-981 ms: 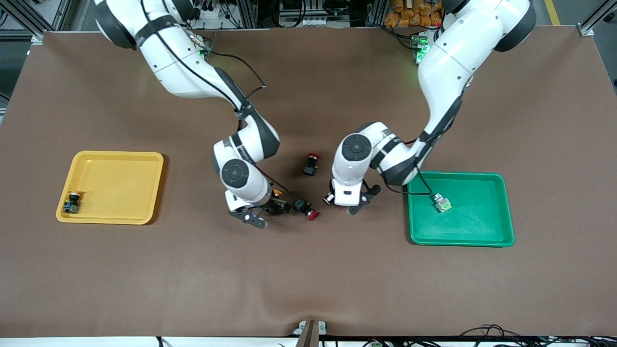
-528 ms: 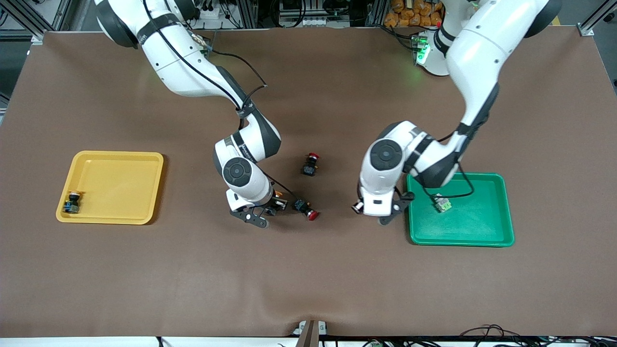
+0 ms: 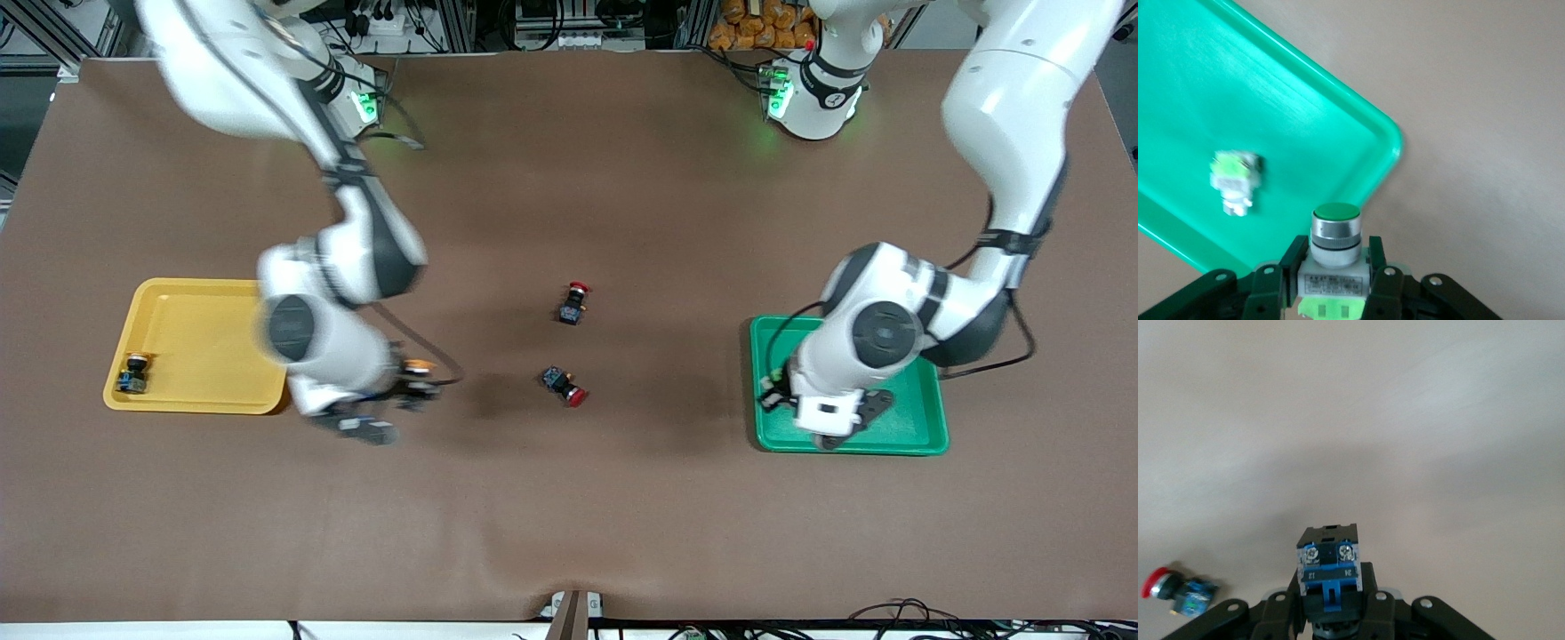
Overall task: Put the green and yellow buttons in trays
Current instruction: 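Release the green switch into the green tray while the right releases orange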
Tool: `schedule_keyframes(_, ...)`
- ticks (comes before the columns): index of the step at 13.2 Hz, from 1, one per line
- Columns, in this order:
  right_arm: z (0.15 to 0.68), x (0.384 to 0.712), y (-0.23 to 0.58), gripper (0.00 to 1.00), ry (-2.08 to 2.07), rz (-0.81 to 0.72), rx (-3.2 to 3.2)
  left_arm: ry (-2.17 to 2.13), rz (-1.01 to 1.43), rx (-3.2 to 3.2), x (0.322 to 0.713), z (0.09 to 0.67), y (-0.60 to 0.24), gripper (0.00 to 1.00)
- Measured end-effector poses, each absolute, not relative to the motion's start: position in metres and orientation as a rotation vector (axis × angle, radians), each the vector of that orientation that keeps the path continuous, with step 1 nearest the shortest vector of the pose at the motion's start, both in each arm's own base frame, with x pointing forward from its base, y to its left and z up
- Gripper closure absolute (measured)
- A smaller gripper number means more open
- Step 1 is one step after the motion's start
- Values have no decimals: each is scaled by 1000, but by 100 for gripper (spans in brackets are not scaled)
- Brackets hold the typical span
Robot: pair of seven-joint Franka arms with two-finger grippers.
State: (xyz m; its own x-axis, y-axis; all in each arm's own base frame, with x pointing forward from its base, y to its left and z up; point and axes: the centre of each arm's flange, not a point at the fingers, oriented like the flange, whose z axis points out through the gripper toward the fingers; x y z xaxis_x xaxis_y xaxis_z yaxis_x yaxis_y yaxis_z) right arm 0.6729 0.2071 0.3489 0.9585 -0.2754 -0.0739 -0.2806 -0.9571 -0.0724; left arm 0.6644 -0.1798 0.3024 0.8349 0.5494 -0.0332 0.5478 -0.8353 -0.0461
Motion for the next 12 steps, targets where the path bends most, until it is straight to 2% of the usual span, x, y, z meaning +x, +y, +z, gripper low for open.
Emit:
schedule_keyframes(3, 377, 679, 83, 67, 349, 210, -3036, -850, 97, -2979, 668, 296, -147, 59)
schedule_keyframes(5, 363, 674, -5, 67, 270, 284, -3023, -819, 121, -2981, 669, 290, -122, 59)
schedule_keyframes(8, 333, 649, -131, 67, 171, 336, -2974, -813, 167, -2973, 666, 276, -89, 59)
schedule_keyframes(10, 330, 643, -153, 51, 135, 334, -2960, -837, 182, -2975, 663, 262, -77, 59)
schedule_keyframes(12, 338, 653, -116, 27, 45, 322, -2960, -871, 164, -2998, 660, 245, -63, 59)
